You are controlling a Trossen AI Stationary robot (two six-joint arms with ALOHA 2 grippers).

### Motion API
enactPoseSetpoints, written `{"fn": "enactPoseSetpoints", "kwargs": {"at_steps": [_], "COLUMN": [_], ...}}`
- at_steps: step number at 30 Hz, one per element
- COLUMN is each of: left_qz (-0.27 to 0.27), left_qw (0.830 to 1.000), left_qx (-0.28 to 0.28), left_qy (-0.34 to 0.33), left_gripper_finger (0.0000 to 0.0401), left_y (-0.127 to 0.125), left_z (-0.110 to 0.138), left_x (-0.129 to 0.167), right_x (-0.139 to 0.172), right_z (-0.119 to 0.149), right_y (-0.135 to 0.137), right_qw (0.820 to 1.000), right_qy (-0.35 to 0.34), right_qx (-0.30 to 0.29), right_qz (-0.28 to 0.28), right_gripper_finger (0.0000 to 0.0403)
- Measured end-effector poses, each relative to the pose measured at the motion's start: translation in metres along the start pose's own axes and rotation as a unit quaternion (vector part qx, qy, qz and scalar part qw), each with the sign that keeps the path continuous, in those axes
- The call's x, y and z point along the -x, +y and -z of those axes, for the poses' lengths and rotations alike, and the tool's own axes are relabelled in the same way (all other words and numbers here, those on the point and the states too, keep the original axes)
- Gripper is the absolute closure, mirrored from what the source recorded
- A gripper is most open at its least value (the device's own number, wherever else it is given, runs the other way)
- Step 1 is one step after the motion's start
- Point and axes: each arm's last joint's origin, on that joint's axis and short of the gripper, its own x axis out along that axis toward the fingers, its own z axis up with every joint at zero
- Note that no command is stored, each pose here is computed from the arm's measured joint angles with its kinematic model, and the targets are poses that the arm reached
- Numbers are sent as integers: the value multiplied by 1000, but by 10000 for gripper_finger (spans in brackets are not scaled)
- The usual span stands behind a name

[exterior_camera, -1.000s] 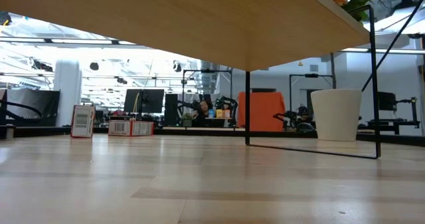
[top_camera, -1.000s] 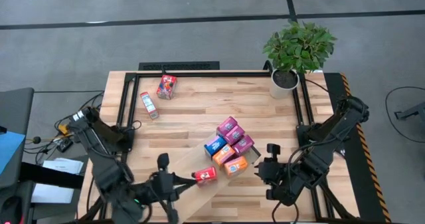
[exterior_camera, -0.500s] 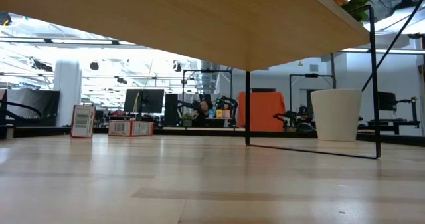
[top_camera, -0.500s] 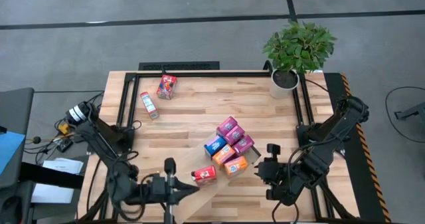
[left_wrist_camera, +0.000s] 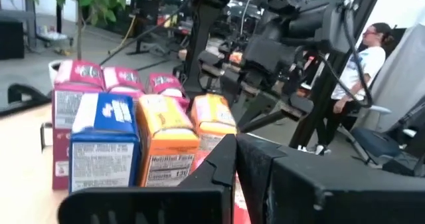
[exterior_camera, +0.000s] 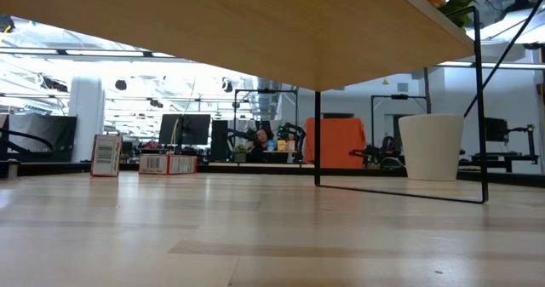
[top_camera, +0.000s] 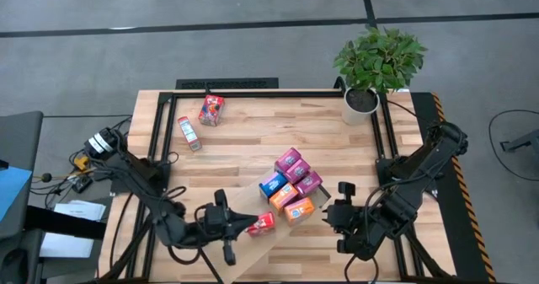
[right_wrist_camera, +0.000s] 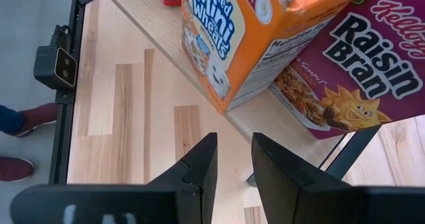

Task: Stack cereal on shelf
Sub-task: Put the right red cereal box onto the shelf

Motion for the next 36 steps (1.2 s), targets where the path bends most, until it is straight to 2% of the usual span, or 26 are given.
{"fn": "enactPoseSetpoints", "kwargs": {"at_steps": [17,25,29,33,36], "left_qz": [5,-13,-22,-15,-30], "left_qw": [1000,1000,1000,998,994], "left_qx": [5,-15,-1,26,53], "left_qy": [28,0,13,61,86], "left_gripper_finger": [401,401,401,401,401], "left_y": [9,8,8,9,11], "left_z": [8,-25,-32,-19,-6], "left_x": [-14,0,16,29,33], "right_x": [0,0,0,0,1], "right_z": [0,0,0,0,0], "right_y": [0,0,0,1,1], "right_qw": [1000,1000,1000,1000,1000], "right_qy": [1,0,-2,-2,-2], "right_qx": [0,0,-6,-10,-9], "right_qz": [1,1,-1,-2,-2], "right_gripper_finger": [284,284,284,284,284]}}
